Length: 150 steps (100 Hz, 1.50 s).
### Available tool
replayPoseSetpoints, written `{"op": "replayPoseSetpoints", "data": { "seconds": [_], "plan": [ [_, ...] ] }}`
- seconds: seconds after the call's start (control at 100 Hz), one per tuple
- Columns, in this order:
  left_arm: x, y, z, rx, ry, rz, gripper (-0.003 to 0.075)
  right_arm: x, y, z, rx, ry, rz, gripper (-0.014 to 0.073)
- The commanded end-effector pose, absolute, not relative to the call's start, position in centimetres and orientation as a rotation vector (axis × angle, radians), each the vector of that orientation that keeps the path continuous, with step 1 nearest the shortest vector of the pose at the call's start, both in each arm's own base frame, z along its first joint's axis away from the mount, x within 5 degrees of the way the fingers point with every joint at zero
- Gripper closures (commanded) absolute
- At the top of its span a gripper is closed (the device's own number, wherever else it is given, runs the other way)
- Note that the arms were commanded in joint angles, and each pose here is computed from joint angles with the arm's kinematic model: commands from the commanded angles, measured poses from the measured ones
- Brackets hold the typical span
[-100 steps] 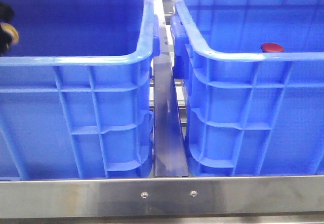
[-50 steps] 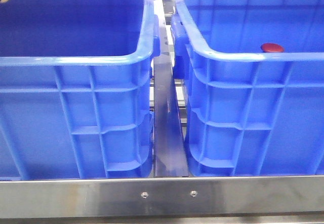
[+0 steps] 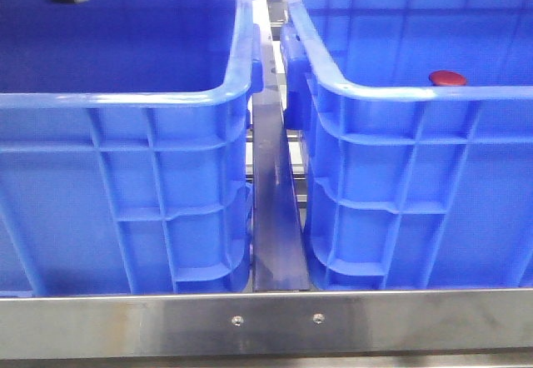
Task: Pick red and yellow buttons and place in box
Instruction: 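Close the left gripper on the yellow-capped button and lift it, then bring the right gripper to the yellow cap held by the left gripper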
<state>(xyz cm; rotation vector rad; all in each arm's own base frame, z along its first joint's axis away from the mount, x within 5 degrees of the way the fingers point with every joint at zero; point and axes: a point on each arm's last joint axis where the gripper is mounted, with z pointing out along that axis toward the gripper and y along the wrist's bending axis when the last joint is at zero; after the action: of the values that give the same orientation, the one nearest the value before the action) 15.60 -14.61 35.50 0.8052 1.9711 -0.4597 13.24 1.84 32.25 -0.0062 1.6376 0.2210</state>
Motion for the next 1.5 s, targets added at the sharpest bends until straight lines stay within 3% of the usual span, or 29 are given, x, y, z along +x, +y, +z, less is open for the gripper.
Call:
{"op": "replayPoseSetpoints", "data": {
  "seconds": [0.0,0.49,0.59,0.78,0.92,1.04,1.37,1.49],
  "plan": [
    [15.3,-16.0,38.2,0.785,1.796,-0.551,0.0739,13.2,1.6,33.3,-0.003,1.596,0.188,0.0664],
    [14.4,-20.1,40.5,0.896,1.698,-0.653,0.0739,13.1,1.9,33.1,-0.032,1.618,0.216,0.0636],
    [14.4,-20.1,40.5,0.896,1.698,-0.653,0.0739,13.1,2.2,33.0,-0.054,1.634,0.237,0.0511],
    [14.4,-20.1,40.5,0.896,1.698,-0.653,0.0739,13.0,2.4,32.8,-0.048,1.649,0.289,0.0139],
    [14.4,-20.1,40.5,0.896,1.698,-0.653,0.0739,12.9,2.7,32.8,-0.017,1.661,0.369,0.0046],
    [14.4,-20.1,40.5,0.896,1.698,-0.653,0.0739,12.7,3.5,32.8,0.002,1.682,0.522,0.0043],
    [14.4,-20.1,40.5,0.896,1.698,-0.653,0.0739,12.9,6.5,33.4,0.131,1.672,1.201,0.0043],
    [14.4,-20.1,40.5,0.896,1.698,-0.653,0.0739,13.3,7.5,33.4,0.092,1.679,1.392,0.0043]
  ]
}}
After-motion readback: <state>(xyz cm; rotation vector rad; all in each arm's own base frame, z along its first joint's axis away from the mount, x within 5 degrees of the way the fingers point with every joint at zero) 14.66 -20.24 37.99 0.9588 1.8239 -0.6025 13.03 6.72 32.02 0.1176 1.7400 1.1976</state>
